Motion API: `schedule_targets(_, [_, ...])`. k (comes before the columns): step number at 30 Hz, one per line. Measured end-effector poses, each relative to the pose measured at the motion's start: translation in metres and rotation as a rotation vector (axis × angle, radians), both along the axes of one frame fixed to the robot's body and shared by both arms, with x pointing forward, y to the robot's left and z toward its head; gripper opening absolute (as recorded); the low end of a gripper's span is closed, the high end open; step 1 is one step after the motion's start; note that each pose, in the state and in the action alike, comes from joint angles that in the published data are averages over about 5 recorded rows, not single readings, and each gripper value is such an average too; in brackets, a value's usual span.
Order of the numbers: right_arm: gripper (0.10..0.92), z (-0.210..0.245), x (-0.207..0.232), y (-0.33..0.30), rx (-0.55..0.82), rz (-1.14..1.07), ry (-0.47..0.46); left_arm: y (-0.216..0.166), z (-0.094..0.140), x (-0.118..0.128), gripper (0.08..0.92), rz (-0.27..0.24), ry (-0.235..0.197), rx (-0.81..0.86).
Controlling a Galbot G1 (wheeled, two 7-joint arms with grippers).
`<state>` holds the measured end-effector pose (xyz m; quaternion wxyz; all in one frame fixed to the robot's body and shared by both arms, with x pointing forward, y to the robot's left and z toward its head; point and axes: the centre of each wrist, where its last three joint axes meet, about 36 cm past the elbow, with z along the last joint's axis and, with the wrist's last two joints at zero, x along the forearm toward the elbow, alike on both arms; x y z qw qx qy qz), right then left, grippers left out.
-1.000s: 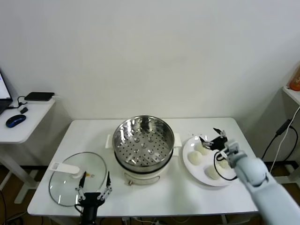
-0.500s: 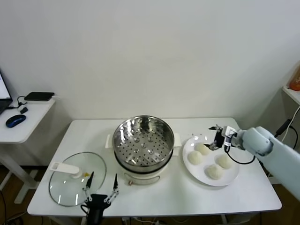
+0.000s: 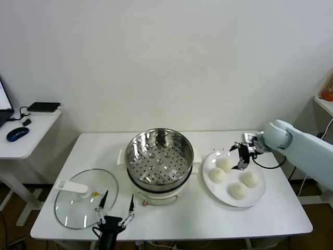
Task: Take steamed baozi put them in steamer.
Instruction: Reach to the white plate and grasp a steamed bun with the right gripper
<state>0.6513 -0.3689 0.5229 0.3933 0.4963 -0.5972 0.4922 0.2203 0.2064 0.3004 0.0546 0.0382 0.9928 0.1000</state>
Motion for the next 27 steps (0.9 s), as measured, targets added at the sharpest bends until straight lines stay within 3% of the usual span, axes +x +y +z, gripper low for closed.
schedule_targets(14, [0.823,-0.02,0.036,0.015,-0.087,0.066,0.07,0.008,-0.005,0.002,0.823,-0.001,0.005,0.025])
schedule_targets(27, [0.823,-0.048,0.056,0.025,-0.089,0.091,0.062,0.015,-0.011,0.004,0.823,-0.003,0.012,0.044])
